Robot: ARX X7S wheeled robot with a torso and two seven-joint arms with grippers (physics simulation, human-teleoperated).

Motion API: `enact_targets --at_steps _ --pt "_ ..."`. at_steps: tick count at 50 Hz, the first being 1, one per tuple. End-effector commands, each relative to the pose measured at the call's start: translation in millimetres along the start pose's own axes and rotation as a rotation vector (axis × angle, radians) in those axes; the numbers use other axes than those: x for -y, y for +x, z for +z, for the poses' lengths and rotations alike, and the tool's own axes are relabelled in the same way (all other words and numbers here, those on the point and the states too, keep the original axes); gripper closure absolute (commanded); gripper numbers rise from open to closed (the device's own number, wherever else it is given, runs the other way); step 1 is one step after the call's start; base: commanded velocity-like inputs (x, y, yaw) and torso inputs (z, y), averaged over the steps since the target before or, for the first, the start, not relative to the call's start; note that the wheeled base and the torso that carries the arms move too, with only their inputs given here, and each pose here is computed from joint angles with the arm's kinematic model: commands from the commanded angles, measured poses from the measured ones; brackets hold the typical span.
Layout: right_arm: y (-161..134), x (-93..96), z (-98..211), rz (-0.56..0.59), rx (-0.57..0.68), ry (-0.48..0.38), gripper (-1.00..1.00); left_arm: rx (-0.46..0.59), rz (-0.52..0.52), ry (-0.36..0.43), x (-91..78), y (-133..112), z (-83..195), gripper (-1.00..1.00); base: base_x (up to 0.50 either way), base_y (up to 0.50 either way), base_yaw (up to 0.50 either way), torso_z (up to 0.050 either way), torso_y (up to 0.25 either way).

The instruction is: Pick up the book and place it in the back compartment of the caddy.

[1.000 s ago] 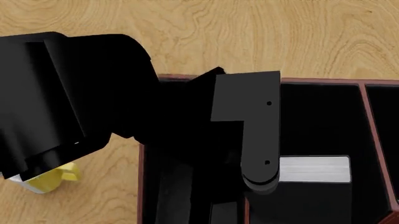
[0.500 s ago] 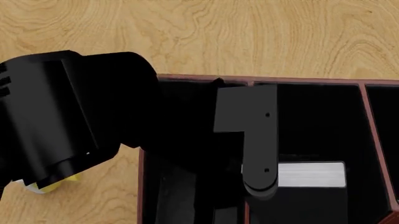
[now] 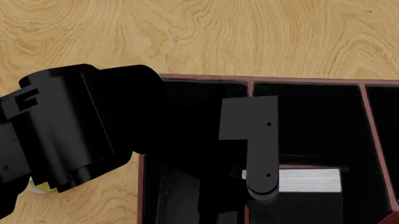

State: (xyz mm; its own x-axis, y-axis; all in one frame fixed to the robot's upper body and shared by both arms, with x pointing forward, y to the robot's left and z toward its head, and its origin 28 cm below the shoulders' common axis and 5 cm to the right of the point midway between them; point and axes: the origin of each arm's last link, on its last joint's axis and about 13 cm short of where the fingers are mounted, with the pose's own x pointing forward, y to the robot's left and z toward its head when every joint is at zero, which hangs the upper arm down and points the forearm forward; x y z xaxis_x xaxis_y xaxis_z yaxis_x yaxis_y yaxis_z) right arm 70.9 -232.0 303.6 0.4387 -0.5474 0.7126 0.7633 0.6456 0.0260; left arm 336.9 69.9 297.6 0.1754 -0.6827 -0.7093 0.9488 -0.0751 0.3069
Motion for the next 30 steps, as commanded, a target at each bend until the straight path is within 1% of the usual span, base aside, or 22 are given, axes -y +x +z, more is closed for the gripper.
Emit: enact_targets --at_steps 1,17,30 --pt "-0.8 0.2 -1.6 0.000 -0.003 -0.002 -1.00 0.021 -0.002 -0.014 -2.4 4.9 0.4 1.00 0.00 0.00 0.00 0.000 0.000" --pt "-0.7 -1.6 -3.2 0.000 -0.007 -0.007 -1.00 0.017 -0.024 -0.020 -2.7 19.1 -6.9 1.00 0.00 0.00 0.00 0.000 0.001" --pt "-0.7 -2.9 -5.0 0.002 -0.011 -0.012 -1.00 0.018 -0.028 -0.024 -6.2 28.6 -12.5 1.00 0.00 0.00 0.00 0.000 0.001"
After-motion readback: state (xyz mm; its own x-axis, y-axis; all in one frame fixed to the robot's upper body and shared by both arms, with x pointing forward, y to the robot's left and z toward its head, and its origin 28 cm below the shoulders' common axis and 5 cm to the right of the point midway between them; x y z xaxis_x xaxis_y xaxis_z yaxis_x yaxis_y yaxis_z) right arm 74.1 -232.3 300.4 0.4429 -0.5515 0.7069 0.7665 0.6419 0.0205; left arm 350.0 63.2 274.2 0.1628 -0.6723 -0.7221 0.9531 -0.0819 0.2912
